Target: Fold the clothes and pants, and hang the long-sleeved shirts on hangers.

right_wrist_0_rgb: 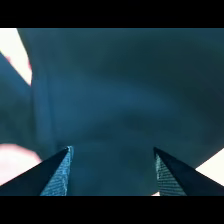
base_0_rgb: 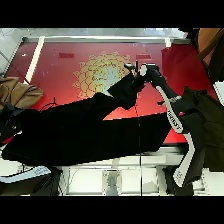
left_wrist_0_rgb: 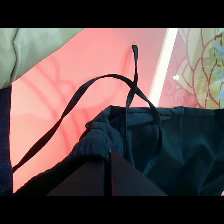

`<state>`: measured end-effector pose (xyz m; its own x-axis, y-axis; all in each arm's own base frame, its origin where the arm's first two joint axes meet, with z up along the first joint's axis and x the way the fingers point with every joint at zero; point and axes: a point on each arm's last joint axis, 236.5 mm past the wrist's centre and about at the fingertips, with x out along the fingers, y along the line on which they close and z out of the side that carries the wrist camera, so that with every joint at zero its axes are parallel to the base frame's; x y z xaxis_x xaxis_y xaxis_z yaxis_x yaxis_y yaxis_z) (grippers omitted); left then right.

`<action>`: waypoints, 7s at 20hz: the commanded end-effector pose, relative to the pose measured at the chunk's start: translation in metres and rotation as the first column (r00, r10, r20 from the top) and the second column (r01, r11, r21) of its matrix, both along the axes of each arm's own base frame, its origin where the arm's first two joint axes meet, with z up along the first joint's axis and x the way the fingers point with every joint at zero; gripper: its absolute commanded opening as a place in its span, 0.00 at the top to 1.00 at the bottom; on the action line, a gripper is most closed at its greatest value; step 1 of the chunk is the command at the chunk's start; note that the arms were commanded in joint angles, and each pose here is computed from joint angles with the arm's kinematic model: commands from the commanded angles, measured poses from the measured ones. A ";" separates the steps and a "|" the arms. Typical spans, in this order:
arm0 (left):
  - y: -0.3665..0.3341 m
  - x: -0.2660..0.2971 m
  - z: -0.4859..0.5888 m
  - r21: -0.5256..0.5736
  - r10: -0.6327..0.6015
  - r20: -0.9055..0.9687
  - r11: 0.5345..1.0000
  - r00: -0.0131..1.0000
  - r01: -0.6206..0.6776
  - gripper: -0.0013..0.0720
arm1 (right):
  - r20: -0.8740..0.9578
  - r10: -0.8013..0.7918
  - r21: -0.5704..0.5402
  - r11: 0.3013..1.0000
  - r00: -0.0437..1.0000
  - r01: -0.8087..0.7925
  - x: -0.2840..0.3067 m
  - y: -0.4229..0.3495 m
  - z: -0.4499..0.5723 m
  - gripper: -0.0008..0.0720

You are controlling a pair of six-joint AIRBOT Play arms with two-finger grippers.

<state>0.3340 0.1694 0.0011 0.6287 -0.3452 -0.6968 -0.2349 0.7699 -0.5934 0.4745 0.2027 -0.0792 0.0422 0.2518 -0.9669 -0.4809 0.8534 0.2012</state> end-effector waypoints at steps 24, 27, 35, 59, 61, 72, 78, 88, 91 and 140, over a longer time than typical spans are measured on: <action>0.017 0.016 0.031 0.058 0.008 0.064 0.998 0.998 -0.011 0.96 | 0.159 -0.053 -0.184 0.979 0.986 0.082 0.037 -0.055 0.047 0.97; 0.035 0.039 0.089 0.136 0.020 0.168 0.990 0.986 -0.044 0.96 | 0.264 -0.126 -0.176 0.969 0.956 0.176 0.026 -0.105 0.150 0.97; 0.041 0.055 0.179 0.182 0.077 0.339 0.973 0.938 -0.145 0.96 | 0.507 -0.317 0.013 0.933 0.802 0.361 -0.081 -0.143 0.346 0.97; 0.085 0.090 0.141 0.085 0.323 0.292 0.929 0.900 -0.361 0.09 | 0.219 -0.552 0.091 0.833 0.805 0.546 0.038 -0.236 0.144 0.20; 0.080 0.080 0.145 0.076 0.306 0.277 0.938 0.911 -0.338 0.09 | 0.145 -0.594 0.063 0.804 0.792 0.591 0.014 -0.259 0.129 0.20; 0.040 -0.006 0.077 0.121 0.155 -0.180 0.983 0.971 -0.135 0.33 | -0.198 -0.589 0.345 0.706 0.784 0.618 -0.111 -0.189 -0.007 0.31; 0.041 -0.018 0.090 0.188 0.163 -0.179 0.974 0.970 -0.129 0.33 | -0.092 -0.735 0.449 0.571 0.672 0.687 -0.080 -0.197 -0.020 0.31; 0.040 -0.018 0.092 0.191 0.164 -0.175 0.973 0.971 -0.130 0.33 | 0.106 -0.794 0.520 0.557 0.599 0.647 -0.019 -0.208 0.013 0.97; 0.040 -0.018 0.092 0.191 0.164 -0.176 0.973 0.971 -0.130 0.33 | 0.179 -0.771 0.590 0.581 0.611 0.560 0.012 -0.207 0.068 0.97; -0.077 0.098 0.052 0.109 -0.172 -0.044 0.978 0.984 0.176 0.32 | -0.042 -0.764 0.266 0.612 0.644 0.745 0.060 -0.279 -0.028 0.46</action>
